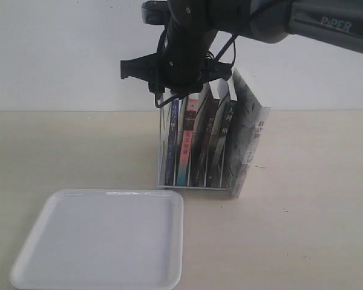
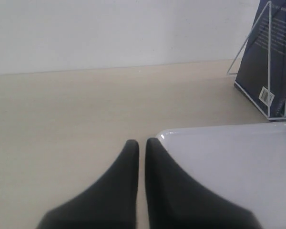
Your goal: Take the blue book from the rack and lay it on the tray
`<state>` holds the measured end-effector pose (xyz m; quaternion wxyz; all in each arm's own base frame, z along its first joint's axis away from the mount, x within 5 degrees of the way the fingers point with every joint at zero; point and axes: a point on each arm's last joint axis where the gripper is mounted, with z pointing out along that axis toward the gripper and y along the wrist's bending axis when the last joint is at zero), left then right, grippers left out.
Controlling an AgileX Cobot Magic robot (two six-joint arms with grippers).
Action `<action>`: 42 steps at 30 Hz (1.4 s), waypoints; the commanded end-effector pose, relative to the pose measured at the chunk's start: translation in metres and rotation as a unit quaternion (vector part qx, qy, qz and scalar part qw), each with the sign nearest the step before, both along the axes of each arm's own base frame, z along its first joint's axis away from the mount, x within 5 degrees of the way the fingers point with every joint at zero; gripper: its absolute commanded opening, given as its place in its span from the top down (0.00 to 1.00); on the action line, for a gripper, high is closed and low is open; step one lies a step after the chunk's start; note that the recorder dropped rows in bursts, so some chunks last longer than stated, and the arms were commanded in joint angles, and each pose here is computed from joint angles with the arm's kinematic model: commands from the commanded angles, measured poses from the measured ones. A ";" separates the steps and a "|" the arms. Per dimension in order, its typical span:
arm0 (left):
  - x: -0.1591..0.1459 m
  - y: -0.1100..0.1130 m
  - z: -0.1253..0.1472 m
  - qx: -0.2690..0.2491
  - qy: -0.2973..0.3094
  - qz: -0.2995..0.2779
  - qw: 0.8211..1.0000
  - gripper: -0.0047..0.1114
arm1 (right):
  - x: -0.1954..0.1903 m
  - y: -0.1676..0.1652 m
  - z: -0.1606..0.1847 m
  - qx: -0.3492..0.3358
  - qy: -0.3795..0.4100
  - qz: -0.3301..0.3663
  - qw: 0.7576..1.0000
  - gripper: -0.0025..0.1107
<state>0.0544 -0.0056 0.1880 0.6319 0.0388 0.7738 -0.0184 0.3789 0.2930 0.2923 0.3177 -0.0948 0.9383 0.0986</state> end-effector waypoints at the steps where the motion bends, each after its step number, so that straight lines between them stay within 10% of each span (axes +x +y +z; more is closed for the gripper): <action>1: 0.000 0.000 -0.001 0.003 0.000 0.001 1.000 0.92 | -0.005 0.001 0.002 -0.003 0.009 0.002 1.000 0.61; 8: 0.000 0.000 -0.001 0.003 0.000 0.001 1.000 0.92 | -0.002 0.012 -0.011 0.009 0.008 0.011 1.000 0.62; 16: 0.000 0.000 -0.001 0.003 0.000 0.001 1.000 0.92 | -0.001 0.013 -0.011 0.010 0.001 0.015 1.000 0.98; 42: 0.000 0.000 -0.001 0.003 0.000 0.001 1.000 0.92 | -0.034 -0.020 0.090 0.049 -0.096 0.017 0.994 0.98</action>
